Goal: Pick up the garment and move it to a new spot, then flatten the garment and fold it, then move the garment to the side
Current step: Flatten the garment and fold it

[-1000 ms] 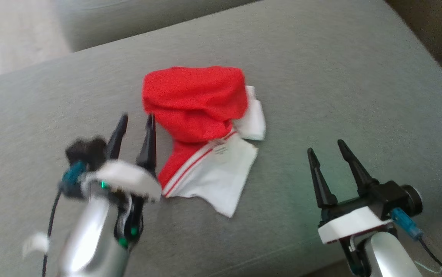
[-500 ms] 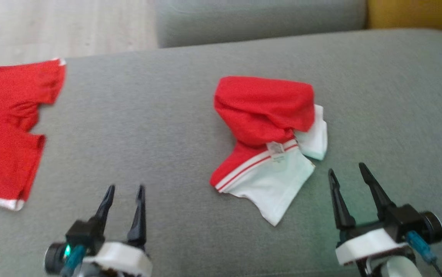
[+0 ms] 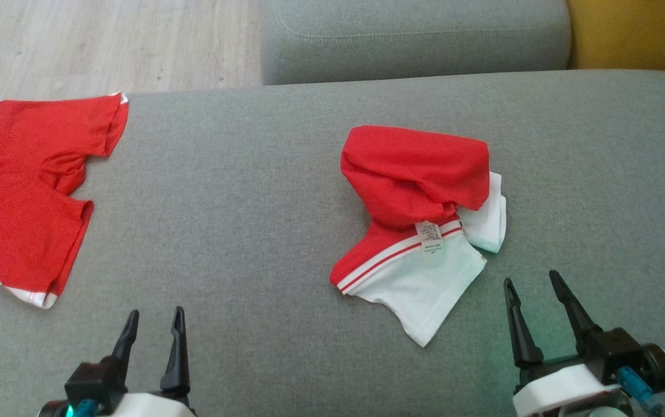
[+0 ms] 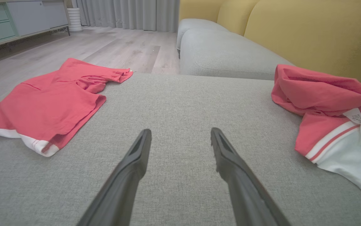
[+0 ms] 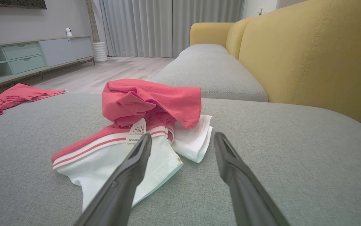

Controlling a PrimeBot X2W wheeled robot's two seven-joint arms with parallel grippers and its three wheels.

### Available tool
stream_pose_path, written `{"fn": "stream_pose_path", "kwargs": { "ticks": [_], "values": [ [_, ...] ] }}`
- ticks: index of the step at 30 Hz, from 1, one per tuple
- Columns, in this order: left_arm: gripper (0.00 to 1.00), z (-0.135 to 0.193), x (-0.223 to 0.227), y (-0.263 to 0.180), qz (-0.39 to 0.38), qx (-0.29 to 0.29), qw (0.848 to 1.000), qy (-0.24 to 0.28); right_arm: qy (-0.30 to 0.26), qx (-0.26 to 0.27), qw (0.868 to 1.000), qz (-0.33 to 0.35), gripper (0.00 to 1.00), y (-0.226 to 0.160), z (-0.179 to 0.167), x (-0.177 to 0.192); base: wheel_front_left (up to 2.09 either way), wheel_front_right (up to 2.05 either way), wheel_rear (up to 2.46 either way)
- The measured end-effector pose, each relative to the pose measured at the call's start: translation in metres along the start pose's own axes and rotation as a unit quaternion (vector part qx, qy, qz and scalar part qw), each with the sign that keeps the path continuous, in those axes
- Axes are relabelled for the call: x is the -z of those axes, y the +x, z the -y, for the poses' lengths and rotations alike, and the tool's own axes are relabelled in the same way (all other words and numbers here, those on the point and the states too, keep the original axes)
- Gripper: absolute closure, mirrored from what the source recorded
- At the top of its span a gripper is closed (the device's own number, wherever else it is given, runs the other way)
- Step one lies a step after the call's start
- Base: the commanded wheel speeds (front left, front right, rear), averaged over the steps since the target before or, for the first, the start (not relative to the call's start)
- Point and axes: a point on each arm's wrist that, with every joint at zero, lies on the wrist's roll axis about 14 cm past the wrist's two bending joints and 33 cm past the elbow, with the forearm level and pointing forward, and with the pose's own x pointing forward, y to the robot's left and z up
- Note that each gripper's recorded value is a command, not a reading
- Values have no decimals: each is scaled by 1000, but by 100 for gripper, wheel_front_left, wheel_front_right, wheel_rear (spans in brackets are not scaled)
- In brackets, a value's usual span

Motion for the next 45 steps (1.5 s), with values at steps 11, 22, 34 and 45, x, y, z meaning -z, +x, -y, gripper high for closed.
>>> {"fn": "stream_pose_path", "kwargs": {
  "ticks": [11, 22, 34, 45],
  "values": [
    [0, 5, 2, 4, -4, 11, 1000, -4, -58, -67, 996, -15, 0, 6, -36, 8, 0, 0, 0],
    [0, 5, -2, 11, 1, 2, 1000, -25, -217, -235, 921, -220, 0, 27, -91, 77, 0, 0, 0],
    [0, -10, 4, 4, -9, -31, 999, -31, -229, -261, 886, -306, 100, 34, -97, 92, 0, 0, 0],
    [0, -2, -11, 8, 16, -18, 999, -36, -143, -363, 918, -77, 100, 66, -194, -105, 0, 0, 0]
  ]
}}
